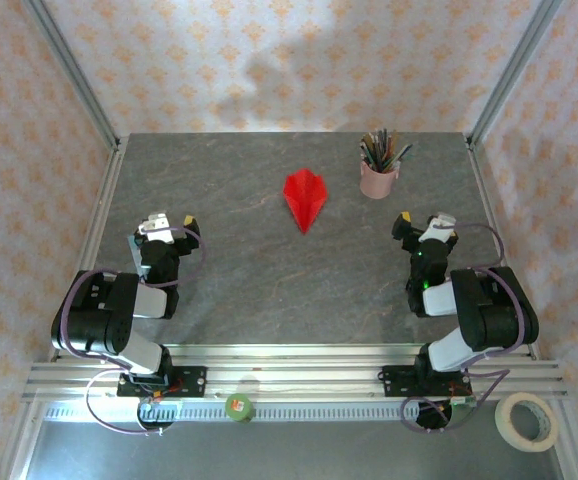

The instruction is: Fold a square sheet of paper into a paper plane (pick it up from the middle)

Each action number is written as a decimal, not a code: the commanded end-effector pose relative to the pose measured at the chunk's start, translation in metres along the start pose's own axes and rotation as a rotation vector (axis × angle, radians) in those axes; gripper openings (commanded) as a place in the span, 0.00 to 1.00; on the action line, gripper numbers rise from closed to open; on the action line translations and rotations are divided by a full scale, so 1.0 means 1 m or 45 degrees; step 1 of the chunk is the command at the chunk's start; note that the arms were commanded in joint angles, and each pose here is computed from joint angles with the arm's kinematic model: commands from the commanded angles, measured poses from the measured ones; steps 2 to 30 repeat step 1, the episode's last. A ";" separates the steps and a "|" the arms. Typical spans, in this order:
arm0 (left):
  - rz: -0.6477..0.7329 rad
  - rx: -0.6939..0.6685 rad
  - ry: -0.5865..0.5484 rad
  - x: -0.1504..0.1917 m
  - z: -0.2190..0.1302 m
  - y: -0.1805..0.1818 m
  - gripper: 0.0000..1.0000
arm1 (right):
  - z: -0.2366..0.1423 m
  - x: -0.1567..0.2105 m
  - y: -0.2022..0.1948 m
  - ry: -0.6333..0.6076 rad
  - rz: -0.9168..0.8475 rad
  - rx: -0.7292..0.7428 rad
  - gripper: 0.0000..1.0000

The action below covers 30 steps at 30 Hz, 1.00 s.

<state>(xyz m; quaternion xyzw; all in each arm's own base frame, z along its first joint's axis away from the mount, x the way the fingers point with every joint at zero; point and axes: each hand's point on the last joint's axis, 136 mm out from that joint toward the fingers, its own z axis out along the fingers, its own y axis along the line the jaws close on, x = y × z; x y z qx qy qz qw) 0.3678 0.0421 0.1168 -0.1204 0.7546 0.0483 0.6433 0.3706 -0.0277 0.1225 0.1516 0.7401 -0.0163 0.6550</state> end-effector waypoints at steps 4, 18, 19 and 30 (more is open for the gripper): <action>0.016 0.019 -0.049 -0.012 0.003 -0.005 0.99 | -0.005 -0.005 0.000 -0.045 -0.013 -0.023 0.99; 0.016 0.019 -0.049 -0.012 0.003 -0.005 0.99 | -0.005 -0.005 0.000 -0.045 -0.013 -0.023 0.99; 0.016 0.019 -0.049 -0.012 0.003 -0.005 0.99 | -0.005 -0.005 0.000 -0.045 -0.013 -0.023 0.99; 0.016 0.019 -0.049 -0.012 0.003 -0.005 0.99 | -0.005 -0.005 0.000 -0.045 -0.013 -0.023 0.99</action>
